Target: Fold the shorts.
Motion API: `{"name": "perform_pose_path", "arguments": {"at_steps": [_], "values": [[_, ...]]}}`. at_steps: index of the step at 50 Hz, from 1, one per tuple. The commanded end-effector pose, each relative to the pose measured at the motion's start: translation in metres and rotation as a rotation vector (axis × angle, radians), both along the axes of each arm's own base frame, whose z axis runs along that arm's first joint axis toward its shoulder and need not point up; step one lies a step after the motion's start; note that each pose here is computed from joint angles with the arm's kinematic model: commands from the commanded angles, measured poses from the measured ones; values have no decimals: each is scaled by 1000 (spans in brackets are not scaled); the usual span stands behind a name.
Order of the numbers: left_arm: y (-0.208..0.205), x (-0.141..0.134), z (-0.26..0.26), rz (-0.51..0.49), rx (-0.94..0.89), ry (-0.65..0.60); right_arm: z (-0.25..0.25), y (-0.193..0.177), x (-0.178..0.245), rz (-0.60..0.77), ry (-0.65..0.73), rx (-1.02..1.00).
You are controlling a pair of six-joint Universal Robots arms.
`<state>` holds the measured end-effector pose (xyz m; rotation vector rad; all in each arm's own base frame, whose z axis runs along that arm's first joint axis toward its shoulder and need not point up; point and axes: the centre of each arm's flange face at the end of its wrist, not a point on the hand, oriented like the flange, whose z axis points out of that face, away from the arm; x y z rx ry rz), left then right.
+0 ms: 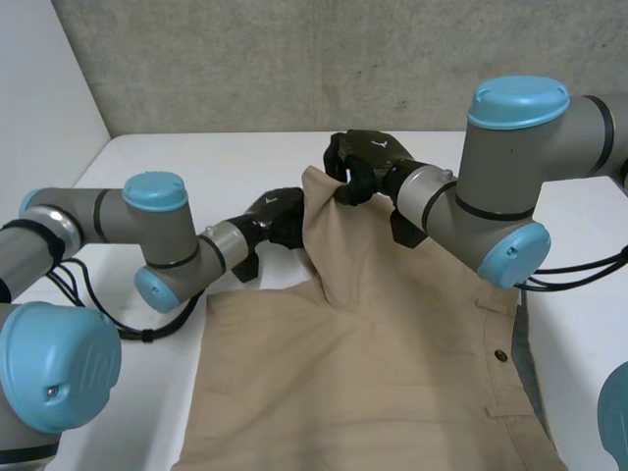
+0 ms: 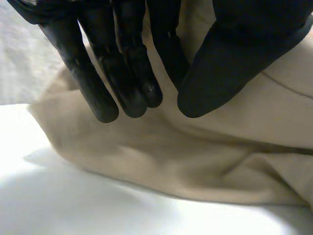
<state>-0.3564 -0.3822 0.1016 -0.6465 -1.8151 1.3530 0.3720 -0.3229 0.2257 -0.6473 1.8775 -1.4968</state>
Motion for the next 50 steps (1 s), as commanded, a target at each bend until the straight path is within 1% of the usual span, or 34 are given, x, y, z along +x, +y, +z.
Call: {"name": "perform_pose_path", "arguments": {"at_steps": [1, 2, 3, 6, 8, 10, 12, 18, 23, 26, 27, 28, 31, 32, 36, 41, 50], "values": [[-16, 16, 18, 233, -69, -22, 2, -7, -4, -26, 2, -16], [-16, 16, 18, 233, -70, -22, 2, -7, -4, -26, 2, -16], [-12, 27, 23, 279, -84, -61, 1, -8, -4, -37, 3, -18], [-4, 36, 24, 280, -88, -108, -1, -9, -5, -46, 9, -17], [1, 51, 26, 295, -87, -159, -3, -10, -5, -54, 12, -18], [4, 55, 28, 297, -85, -171, -4, -10, -5, -54, 12, -17], [20, 63, 31, 283, -71, -210, -14, -13, -3, -55, 17, -6], [29, 70, 30, 286, -53, -222, -18, -12, 0, -46, 16, -4], [15, 64, 39, 294, -117, -177, -13, -9, 2, -38, 5, -7], [10, 57, 34, 264, -130, -164, -4, -6, 2, -33, -3, -18], [9, 55, 32, 250, -129, -160, 0, -5, 2, -32, -7, -22], [10, 47, 30, 203, -131, -146, 3, -4, 2, -30, -11, -27], [12, 40, 25, 131, -117, -130, 13, 0, 0, -29, -20, -39], [15, 36, 22, 91, -89, -117, 14, 0, 0, -29, -20, -39], [17, 29, 16, 37, -15, -65, 20, 2, -1, -28, -25, -47], [15, 25, 11, 33, 25, -29, 24, 4, -2, -27, -29, -47], [3, 17, 12, 33, -4, -3, 23, 8, -2, -3, -50, -11]]}}
